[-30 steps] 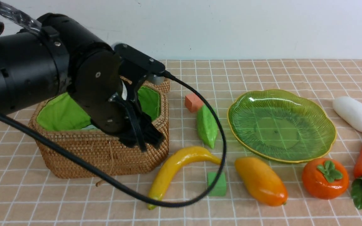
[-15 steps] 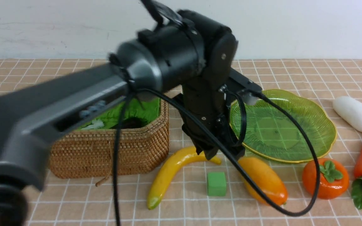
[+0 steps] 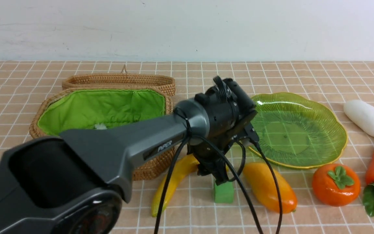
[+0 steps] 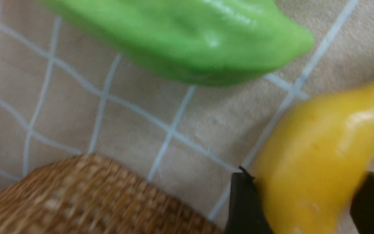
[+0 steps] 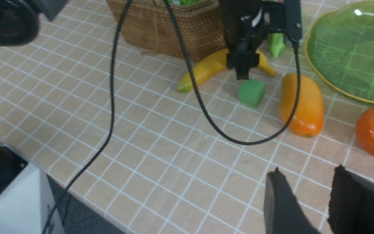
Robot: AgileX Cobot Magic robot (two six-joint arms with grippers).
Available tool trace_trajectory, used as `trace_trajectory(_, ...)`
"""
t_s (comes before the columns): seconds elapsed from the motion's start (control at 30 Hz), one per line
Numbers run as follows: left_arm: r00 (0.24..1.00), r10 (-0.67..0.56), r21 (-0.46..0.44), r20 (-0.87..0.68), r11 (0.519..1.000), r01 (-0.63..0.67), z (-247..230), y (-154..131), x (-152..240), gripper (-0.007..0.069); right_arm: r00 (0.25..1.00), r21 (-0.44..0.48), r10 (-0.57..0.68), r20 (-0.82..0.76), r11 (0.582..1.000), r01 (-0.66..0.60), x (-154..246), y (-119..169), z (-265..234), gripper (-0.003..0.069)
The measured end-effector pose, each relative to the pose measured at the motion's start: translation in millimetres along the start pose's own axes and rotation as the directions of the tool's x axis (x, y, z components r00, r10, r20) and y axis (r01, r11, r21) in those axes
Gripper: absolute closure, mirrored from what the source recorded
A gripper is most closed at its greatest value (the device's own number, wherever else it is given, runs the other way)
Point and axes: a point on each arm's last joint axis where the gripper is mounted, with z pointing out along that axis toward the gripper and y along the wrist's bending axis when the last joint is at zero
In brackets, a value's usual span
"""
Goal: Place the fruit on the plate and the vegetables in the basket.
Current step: Use the left arm to grab a banana and put it into the right plate
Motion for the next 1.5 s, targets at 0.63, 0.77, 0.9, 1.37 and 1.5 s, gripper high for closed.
trace_trajectory(0.63,0.979,-0.144,-0.025,0.143,0.989,0.148,-96,32,-1,0.0316,1.000,0.054,-0.026,-0.013,0.998,0.027,1,-5,1,0.0423)
trace_trajectory(0.77,0.925,-0.184,0.054,0.334,0.983,0.176,-163,25,-8,0.0316,1.000,0.195,0.015,0.026,0.981,-0.020,-2,-18,0,0.0423)
trace_trajectory(0.9,0.778,-0.252,0.192,0.575,0.966,0.171,-172,8,-41,0.0316,0.997,0.229,0.034,0.066,0.972,-0.048,-5,-22,-1,0.0423)
trace_trajectory(1.37,0.456,-0.180,0.110,0.871,0.978,0.176,-65,-14,-110,0.0288,0.995,0.109,0.101,-0.008,0.989,-0.100,2,-10,1,0.0423)
trace_trajectory(1.5,0.464,-0.186,0.108,0.866,0.976,0.191,-45,-10,-110,0.0216,0.996,0.147,0.090,-0.009,0.985,-0.087,2,-14,0,0.0423)
